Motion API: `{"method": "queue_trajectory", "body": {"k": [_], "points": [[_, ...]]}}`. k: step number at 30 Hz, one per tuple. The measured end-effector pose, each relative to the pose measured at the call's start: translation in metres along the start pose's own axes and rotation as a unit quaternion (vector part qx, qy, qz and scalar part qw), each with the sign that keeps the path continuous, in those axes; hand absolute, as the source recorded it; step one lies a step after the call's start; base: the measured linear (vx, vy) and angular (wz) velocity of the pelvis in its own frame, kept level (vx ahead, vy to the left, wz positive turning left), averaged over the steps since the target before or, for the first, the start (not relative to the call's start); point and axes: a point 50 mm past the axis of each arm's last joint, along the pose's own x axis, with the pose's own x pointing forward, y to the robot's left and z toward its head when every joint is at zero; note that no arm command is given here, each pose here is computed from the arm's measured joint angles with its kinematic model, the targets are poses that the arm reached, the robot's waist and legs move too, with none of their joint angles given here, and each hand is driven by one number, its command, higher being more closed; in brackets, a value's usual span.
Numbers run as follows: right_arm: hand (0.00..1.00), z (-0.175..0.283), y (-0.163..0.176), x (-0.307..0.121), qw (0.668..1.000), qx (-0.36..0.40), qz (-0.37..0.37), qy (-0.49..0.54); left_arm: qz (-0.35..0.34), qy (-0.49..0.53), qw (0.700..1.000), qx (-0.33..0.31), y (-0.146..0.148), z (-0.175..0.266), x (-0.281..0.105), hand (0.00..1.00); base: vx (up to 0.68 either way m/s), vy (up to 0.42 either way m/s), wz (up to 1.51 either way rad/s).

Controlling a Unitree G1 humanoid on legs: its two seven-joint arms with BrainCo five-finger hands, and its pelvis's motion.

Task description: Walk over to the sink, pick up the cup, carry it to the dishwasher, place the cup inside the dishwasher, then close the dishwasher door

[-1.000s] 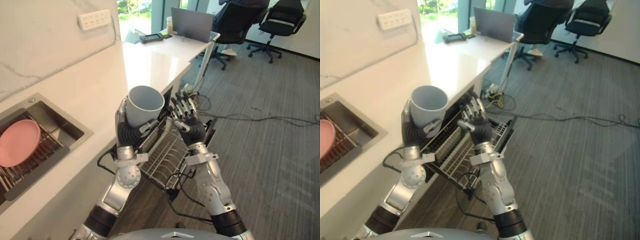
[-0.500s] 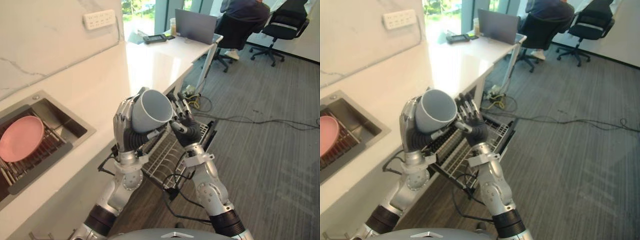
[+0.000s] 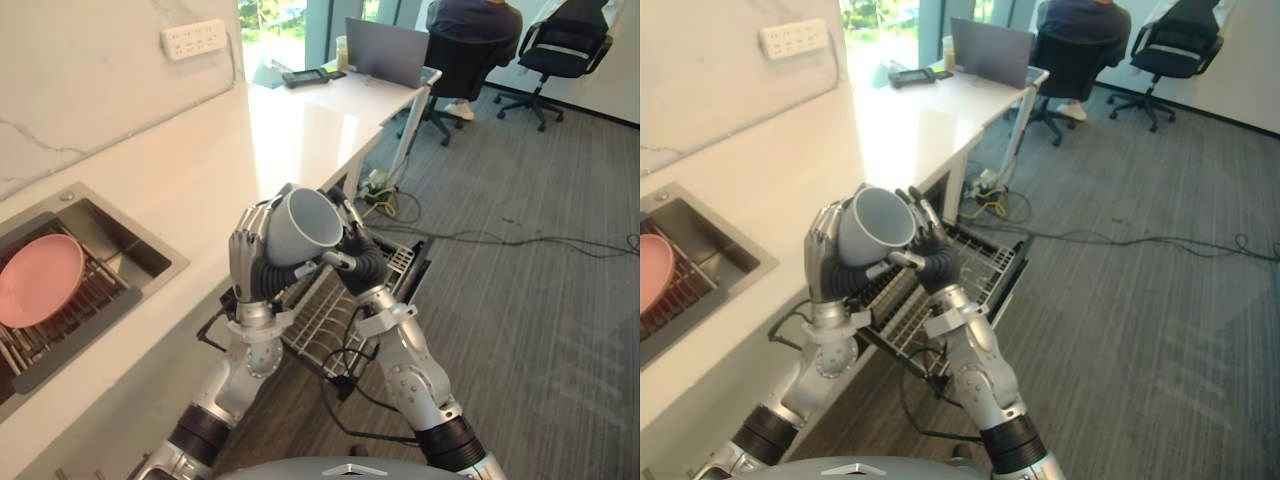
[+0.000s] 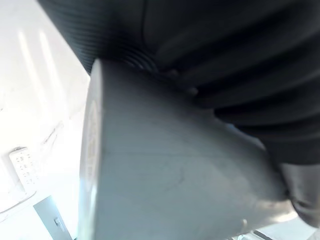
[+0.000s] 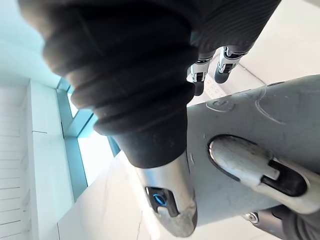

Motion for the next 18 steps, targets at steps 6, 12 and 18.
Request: {"method": "queue_trajectory", "body": {"k": [6,12,18], "points": [[0.0,-0.0047,0.0027,0.0002,1.0,0.004,0.006,0.015,-0.002,-0.001,1.0,-0.001,-0.0004,0.0004,-0.0001,1.0,-0.02,-0.015,0.0],[0.0,-0.007,0.0027,-0.0001,0.999,-0.013,0.008,0.03,-0.001,-0.01,1.0,-0.001,-0.0012,0.002,0.0034,1.0,-0.03,-0.017,0.01],[0.0,-0.0071,0.0022,-0.0004,0.999,-0.014,0.007,0.032,-0.016,-0.046,0.999,0.022,-0.0041,0.0066,0.0033,1.0,-0.04,-0.023,0.0]]}}
